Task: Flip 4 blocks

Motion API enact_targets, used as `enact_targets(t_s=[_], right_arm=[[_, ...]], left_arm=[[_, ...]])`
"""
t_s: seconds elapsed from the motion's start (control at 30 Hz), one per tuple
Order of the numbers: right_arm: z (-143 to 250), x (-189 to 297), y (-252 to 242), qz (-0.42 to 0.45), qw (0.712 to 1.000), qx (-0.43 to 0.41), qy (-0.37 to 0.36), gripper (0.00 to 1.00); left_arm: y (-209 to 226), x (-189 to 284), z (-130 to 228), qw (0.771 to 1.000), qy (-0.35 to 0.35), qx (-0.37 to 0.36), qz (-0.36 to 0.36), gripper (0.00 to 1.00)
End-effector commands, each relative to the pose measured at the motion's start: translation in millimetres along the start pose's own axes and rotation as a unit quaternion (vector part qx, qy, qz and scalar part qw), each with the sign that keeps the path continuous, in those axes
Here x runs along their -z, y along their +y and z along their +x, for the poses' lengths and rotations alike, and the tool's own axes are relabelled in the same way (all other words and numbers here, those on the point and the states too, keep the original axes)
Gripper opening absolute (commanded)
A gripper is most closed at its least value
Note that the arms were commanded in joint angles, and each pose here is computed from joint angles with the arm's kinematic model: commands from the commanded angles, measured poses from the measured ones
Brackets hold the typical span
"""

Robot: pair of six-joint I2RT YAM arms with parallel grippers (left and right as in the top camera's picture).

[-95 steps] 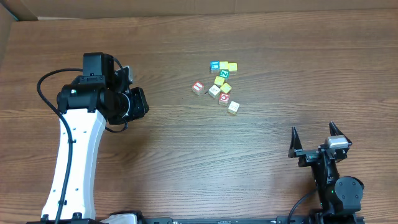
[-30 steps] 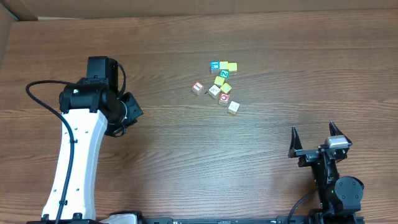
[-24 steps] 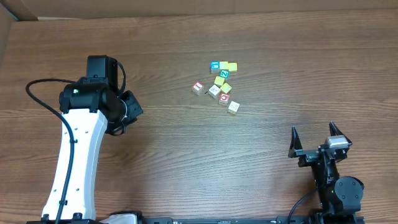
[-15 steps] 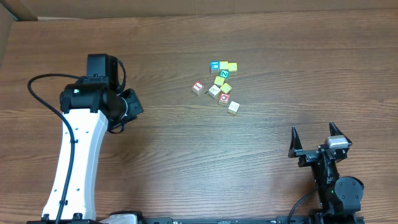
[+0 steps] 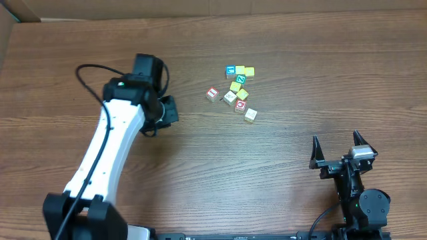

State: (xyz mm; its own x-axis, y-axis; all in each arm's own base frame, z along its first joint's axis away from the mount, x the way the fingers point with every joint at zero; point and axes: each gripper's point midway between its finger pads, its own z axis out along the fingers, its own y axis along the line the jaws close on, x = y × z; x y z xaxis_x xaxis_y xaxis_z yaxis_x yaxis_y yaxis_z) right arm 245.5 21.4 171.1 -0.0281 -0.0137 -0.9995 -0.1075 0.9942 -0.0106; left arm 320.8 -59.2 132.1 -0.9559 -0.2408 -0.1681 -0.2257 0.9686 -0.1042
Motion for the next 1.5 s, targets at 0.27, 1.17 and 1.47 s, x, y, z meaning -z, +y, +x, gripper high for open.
enact_targets(t_s=[0.27, 1.17, 1.47], right_arm=[[1.1, -0.1, -1.4, 0.004, 1.000, 0.002, -0.003, 1.00], [1.1, -0.1, -1.4, 0.004, 1.000, 0.002, -0.003, 1.00], [1.1, -0.1, -1.4, 0.004, 1.000, 0.002, -0.003, 1.00]], left_arm=[[-12.1, -12.3, -13.9, 1.000, -0.008, -0.021, 0.007, 0.04], [-39.8, 13.4, -64.0, 0.992, -0.104, -0.025, 0.061, 0.04], [-64.5, 15.6, -67.0, 0.988, -0.117, -0.043, 0.093, 0.07]])
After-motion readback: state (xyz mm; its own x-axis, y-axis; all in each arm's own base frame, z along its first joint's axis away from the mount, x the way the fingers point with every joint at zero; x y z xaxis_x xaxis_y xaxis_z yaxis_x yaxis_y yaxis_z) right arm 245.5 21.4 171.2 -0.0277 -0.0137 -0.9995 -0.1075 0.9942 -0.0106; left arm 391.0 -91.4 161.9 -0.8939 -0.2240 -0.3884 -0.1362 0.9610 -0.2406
